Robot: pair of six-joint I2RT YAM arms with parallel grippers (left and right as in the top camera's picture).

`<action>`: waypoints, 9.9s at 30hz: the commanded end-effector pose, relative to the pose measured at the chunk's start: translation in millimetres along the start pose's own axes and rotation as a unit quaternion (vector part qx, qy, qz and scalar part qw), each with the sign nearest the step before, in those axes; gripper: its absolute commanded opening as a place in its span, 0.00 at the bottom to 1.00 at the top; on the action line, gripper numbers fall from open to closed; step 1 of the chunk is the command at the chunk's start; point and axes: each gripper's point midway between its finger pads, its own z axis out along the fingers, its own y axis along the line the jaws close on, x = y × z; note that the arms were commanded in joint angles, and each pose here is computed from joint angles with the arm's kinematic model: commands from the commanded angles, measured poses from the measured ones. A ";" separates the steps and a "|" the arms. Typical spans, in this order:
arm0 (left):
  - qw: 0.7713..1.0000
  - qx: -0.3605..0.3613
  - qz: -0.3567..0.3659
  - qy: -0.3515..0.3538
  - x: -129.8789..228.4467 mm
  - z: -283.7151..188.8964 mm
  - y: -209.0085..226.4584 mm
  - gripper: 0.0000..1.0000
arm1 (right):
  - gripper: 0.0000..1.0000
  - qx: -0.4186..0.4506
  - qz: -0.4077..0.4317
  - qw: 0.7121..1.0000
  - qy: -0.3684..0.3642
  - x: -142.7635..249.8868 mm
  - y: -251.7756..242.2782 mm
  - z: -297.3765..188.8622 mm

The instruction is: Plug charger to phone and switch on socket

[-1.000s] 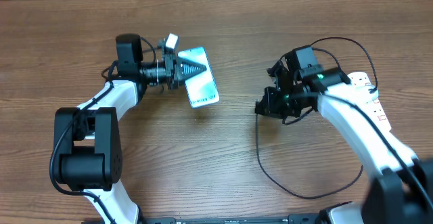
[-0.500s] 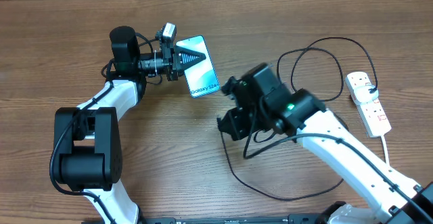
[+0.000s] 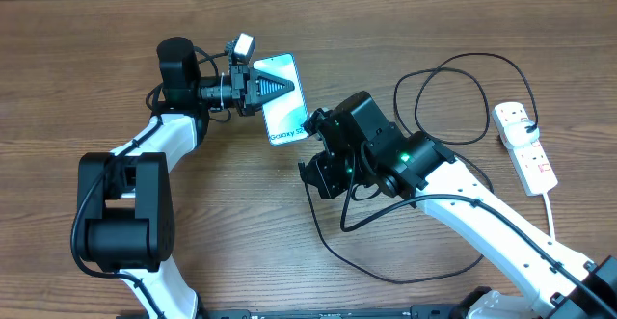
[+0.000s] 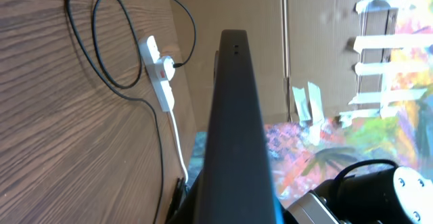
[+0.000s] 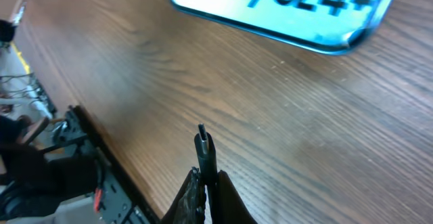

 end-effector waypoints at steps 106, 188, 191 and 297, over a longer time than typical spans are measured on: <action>0.993 0.018 0.115 0.011 -7.2 -23.9 -44.1 0.04 | 0.04 -0.145 -0.002 0.987 0.071 22.8 49.9 -22.1; 0.992 0.014 0.127 -0.001 -11.3 -36.2 -42.5 0.04 | 0.45 0.324 0.426 0.844 -0.036 45.5 -201.2 67.0; 0.992 0.014 0.127 -0.001 -11.3 -36.2 -42.5 0.04 | 0.34 0.327 0.425 0.843 -0.031 48.6 -201.8 69.4; 0.993 0.031 0.098 -0.060 -18.7 -49.7 -91.3 0.04 | 0.04 -0.328 -0.063 0.940 -0.071 -64.0 35.8 -19.4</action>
